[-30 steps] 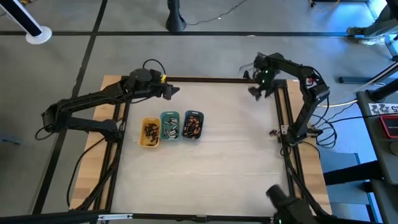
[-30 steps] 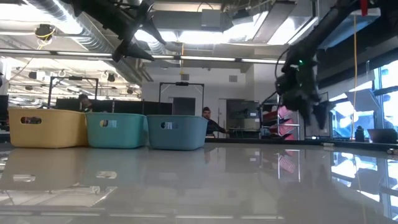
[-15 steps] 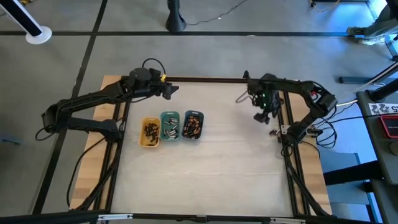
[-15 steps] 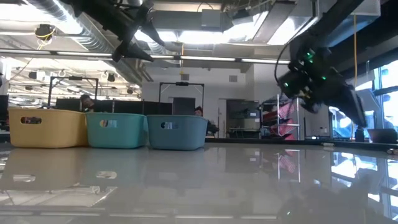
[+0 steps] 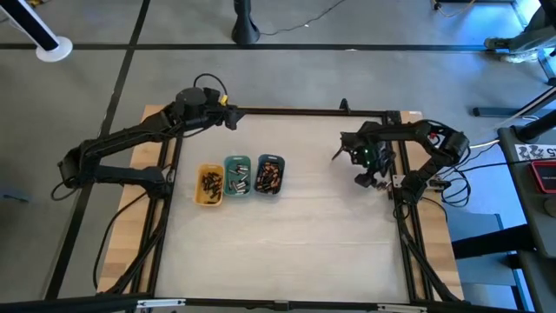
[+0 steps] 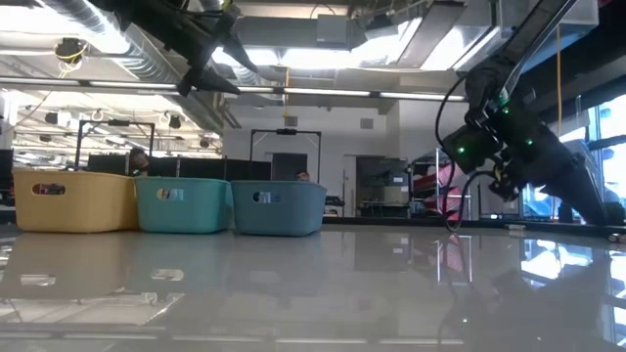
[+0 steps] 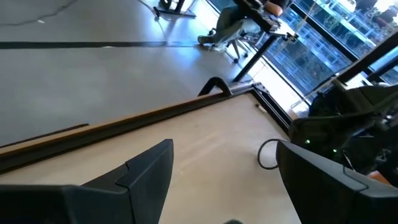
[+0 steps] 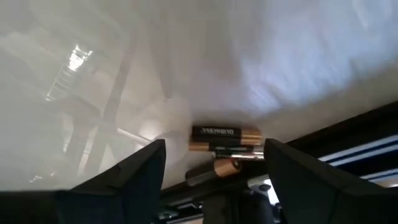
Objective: Sort batteries
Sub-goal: Put the small black battery into the yellow bin
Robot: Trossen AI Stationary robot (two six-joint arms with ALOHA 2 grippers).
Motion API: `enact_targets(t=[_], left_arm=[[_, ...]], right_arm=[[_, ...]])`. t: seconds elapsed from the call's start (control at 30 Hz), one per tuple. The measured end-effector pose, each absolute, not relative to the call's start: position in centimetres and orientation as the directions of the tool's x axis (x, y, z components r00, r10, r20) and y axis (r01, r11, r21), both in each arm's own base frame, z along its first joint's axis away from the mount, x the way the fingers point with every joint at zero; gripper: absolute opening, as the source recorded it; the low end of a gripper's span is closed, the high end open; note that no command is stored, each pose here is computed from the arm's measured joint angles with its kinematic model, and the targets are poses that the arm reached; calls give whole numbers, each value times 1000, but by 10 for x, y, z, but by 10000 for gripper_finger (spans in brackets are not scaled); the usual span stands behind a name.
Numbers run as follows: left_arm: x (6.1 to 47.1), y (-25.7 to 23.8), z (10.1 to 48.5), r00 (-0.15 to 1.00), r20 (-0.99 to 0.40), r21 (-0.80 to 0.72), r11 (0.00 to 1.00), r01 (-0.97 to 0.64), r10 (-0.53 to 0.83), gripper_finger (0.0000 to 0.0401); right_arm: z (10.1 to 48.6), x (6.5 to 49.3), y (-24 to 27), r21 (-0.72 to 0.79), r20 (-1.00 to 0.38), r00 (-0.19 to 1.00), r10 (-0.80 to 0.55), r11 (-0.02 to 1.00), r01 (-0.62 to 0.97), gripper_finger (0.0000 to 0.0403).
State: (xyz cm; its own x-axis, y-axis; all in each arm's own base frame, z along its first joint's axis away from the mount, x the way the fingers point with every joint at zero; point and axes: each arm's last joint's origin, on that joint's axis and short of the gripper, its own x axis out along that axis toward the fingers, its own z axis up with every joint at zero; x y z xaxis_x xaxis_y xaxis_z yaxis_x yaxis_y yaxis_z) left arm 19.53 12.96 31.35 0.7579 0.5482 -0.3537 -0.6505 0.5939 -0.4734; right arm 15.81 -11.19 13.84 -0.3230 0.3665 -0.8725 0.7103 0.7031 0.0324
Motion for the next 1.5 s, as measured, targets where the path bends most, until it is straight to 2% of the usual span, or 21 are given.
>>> enact_targets(t=[0.33, 0.53, 0.9, 1.27, 1.37, 1.5], left_arm=[[196, 129, 313, 767, -356, -495, 588, -639, 534, 272], [196, 129, 313, 774, -356, -504, 590, -631, 524, 272], [196, 129, 313, 775, -355, -504, 591, -630, 523, 272], [197, 128, 313, 783, -355, -523, 586, -619, 510, 272], [197, 127, 313, 783, -355, -524, 586, -619, 510, 272], [197, 127, 313, 783, -355, -525, 584, -619, 510, 272]], right_arm=[[136, 157, -112, 23, -877, -315, 363, 687, 727, 271], [125, 145, -104, -22, -852, -365, 376, 670, 742, 271], [124, 150, -107, -19, -880, -330, 341, 669, 743, 271], [121, 148, -105, 23, -875, -304, 378, 658, 753, 271], [121, 148, -105, 22, -877, -302, 375, 657, 754, 260], [120, 149, -105, 14, -880, -302, 367, 655, 755, 220]])
